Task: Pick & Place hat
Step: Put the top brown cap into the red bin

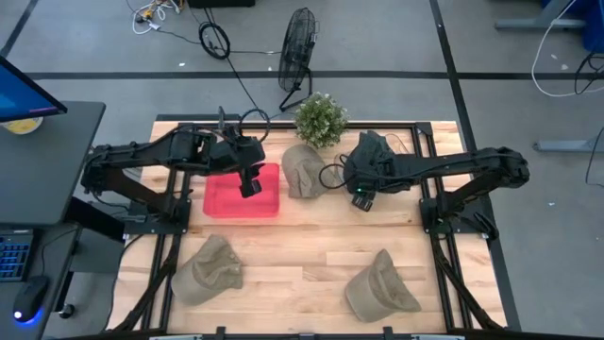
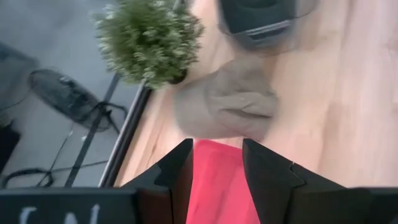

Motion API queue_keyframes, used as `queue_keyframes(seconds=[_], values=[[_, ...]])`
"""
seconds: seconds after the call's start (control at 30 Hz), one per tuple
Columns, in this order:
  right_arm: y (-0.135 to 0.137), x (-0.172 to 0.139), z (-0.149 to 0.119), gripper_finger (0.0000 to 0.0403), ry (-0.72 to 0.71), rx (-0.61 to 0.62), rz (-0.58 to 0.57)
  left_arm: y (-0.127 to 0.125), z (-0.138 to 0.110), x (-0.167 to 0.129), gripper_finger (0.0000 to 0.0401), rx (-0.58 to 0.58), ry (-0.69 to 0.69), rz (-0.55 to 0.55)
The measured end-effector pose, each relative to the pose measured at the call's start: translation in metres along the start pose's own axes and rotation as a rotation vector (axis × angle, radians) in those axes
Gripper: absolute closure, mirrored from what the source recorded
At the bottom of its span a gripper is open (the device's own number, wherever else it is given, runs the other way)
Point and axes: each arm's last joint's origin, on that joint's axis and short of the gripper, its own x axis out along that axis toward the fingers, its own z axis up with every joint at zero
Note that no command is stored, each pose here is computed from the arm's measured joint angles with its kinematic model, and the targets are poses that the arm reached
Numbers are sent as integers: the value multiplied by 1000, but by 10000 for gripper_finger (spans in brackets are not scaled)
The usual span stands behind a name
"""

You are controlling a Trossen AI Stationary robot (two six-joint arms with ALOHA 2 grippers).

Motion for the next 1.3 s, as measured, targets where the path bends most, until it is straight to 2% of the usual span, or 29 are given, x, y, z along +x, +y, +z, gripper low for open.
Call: queue_keyframes(seconds=[0.17, 0.3, 0.47, 0.67, 0.93, 1.3], values=[[14, -26, 6, 201, -88, -26, 59, 1, -8, 29, 259, 34, 5, -47], [26, -39, 4, 205, -129, -34, 100, 1, -19, 63, 259, -16, -32, -44], [38, -46, -1, 206, -158, -67, 134, -2, -32, 100, 259, -102, -172, -53], [44, -49, -1, 206, -190, -68, 159, -2, -43, 141, 259, -158, -253, -132], [45, -49, 0, 206, -200, -63, 165, -4, -51, 195, 259, -170, -196, -107], [45, -49, 1, 206, -202, -61, 166, -3, -67, 254, 259, -269, -166, -74]])
